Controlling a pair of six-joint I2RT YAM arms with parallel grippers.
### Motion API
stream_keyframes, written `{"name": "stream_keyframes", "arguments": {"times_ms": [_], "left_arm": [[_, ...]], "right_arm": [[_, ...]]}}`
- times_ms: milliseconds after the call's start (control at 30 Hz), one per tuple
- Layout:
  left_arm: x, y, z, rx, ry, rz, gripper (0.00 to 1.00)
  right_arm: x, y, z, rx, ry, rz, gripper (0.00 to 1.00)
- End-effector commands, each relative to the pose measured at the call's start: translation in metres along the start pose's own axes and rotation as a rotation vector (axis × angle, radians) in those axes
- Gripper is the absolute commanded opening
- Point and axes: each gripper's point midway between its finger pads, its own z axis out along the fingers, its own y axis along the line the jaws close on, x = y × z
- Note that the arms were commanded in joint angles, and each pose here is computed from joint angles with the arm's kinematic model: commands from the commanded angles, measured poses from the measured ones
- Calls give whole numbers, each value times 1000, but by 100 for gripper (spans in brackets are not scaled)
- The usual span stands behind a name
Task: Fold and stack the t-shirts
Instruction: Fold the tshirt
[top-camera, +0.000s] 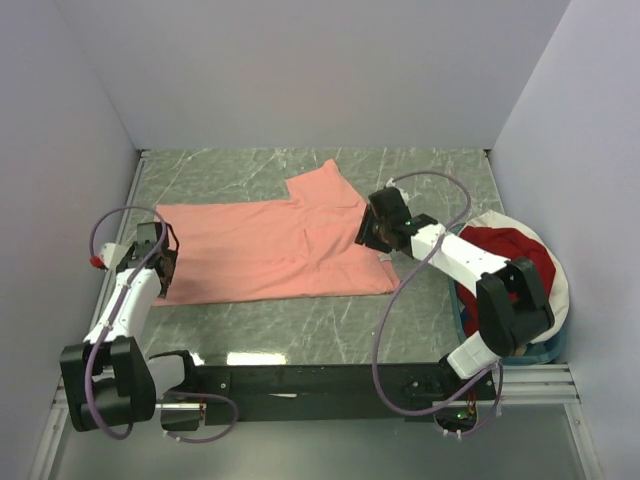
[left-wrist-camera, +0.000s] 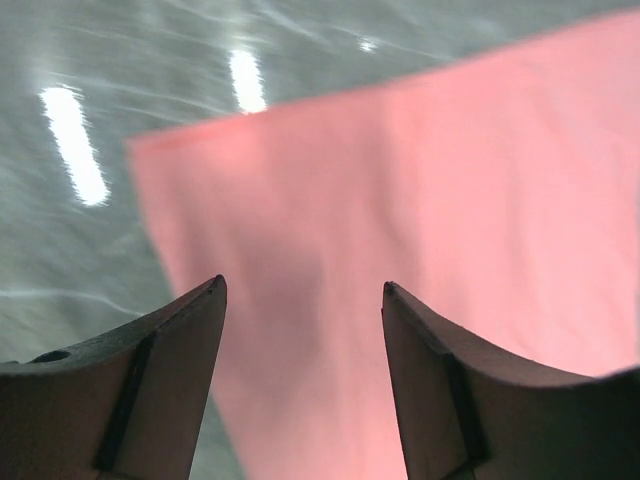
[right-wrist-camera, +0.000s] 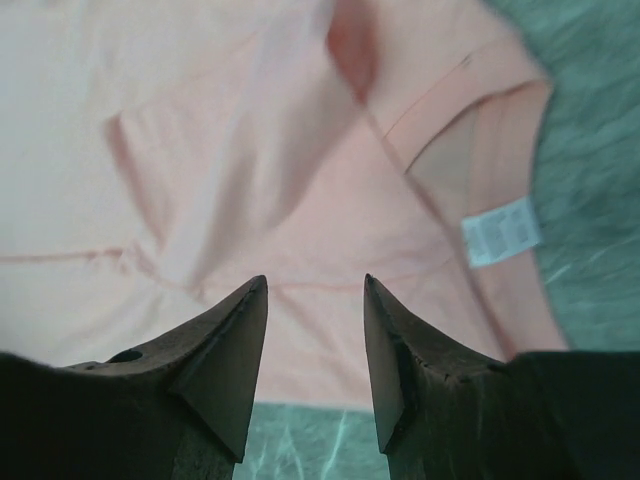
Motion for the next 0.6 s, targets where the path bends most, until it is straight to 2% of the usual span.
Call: {"name": "stream_keyframes", "arguments": {"times_ms": [0, 133, 200, 300, 567], "left_arm": [[-6, -31, -26, 86, -16, -37, 70], [21, -53, -28, 101, 36, 26, 69], [26, -59, -23, 94, 38, 53, 68], [55, -69, -16, 95, 73, 144, 68], [87, -54, 8, 40, 128, 231, 68]], "right_arm": [[18, 24, -6, -119, -15, 76, 50], [48, 34, 4, -158, 32, 125, 50], [57, 28, 15, -137, 52, 134, 50], [68, 13, 25, -86, 72, 149, 50], [98, -37, 28, 18, 118, 225, 52]]}}
